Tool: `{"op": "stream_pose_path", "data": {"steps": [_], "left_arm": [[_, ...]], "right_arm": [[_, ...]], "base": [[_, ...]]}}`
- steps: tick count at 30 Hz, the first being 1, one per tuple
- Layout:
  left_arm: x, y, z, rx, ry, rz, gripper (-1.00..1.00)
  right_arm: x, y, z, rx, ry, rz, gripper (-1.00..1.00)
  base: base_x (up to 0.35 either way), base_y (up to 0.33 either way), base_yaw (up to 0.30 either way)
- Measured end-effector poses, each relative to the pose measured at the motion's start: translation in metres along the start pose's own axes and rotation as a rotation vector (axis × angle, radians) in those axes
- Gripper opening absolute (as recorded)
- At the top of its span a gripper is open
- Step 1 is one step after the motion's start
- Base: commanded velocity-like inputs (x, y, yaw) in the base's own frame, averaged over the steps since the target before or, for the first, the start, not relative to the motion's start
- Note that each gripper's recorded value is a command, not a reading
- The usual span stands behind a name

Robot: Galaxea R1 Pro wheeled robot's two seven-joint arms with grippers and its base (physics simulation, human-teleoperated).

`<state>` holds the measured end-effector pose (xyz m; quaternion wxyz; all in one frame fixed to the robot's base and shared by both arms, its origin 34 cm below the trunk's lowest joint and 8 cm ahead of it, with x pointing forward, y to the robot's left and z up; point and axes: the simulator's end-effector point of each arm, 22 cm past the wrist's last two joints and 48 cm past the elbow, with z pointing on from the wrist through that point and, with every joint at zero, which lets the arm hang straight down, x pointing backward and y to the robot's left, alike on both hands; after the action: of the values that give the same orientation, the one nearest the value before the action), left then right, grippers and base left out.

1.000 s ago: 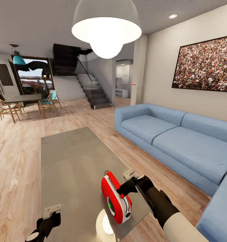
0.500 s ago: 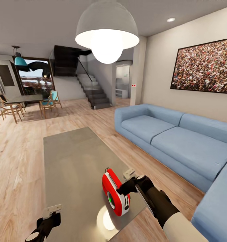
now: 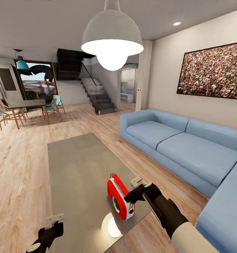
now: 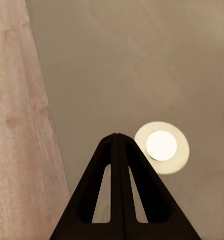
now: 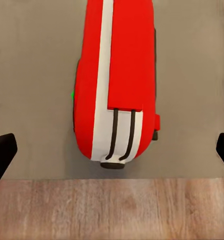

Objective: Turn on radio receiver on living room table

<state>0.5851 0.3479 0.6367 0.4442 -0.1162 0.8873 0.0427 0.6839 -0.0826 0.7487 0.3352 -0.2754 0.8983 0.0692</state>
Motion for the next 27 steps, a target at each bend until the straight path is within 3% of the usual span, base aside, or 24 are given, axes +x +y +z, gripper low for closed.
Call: {"op": "stream_pose_path", "data": {"steps": [11,21,27], "left_arm": [[-0.001,0.002,0.000,-0.006,-0.004,-0.004,-1.00],[-0.003,0.017,0.000,-0.027,-0.007,0.002,-1.00],[-0.004,0.019,0.000,-0.029,-0.008,0.005,-1.00]], "right_arm": [[0.017,-0.025,0.002,0.070,0.038,-0.002,1.00],[0.107,-0.082,0.009,0.134,0.203,0.021,1.00],[0.166,-0.090,0.026,0.125,0.246,0.021,1.00]], "base": [[0.000,0.000,0.000],[0.000,0.000,0.000],[0.000,0.000,0.000]]}}
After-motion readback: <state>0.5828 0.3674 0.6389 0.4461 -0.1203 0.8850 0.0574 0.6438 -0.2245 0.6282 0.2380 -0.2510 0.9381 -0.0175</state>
